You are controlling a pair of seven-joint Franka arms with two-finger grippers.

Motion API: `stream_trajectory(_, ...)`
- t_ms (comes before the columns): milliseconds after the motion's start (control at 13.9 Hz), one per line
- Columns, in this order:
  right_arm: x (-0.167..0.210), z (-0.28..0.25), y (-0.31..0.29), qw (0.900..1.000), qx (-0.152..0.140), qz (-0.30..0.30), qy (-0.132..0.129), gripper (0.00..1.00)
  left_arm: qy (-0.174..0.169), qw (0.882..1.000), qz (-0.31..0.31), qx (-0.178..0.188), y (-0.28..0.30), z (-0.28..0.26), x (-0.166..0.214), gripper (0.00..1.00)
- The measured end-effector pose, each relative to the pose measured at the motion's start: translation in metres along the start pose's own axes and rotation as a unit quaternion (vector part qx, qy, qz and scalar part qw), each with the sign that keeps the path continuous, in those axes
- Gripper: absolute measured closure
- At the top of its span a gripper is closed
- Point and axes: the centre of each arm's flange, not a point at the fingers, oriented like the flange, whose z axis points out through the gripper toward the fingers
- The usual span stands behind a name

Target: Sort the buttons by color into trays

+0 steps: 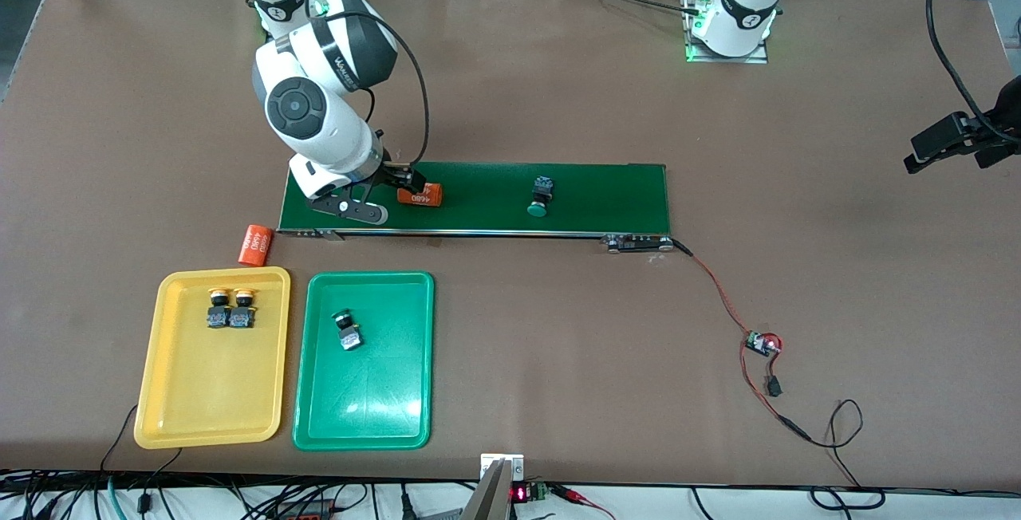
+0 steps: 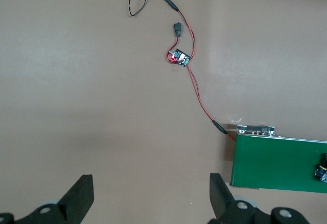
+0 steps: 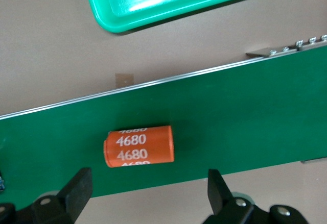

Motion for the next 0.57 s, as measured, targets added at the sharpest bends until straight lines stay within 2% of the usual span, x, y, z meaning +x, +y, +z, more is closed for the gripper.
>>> stream_trajectory(574,-0.012,0.025,-0.028,1.000,0.005,0.027,0.008,0.00,0.000,1.000,0.000,0.000,0.000,0.000,0.000,0.00)
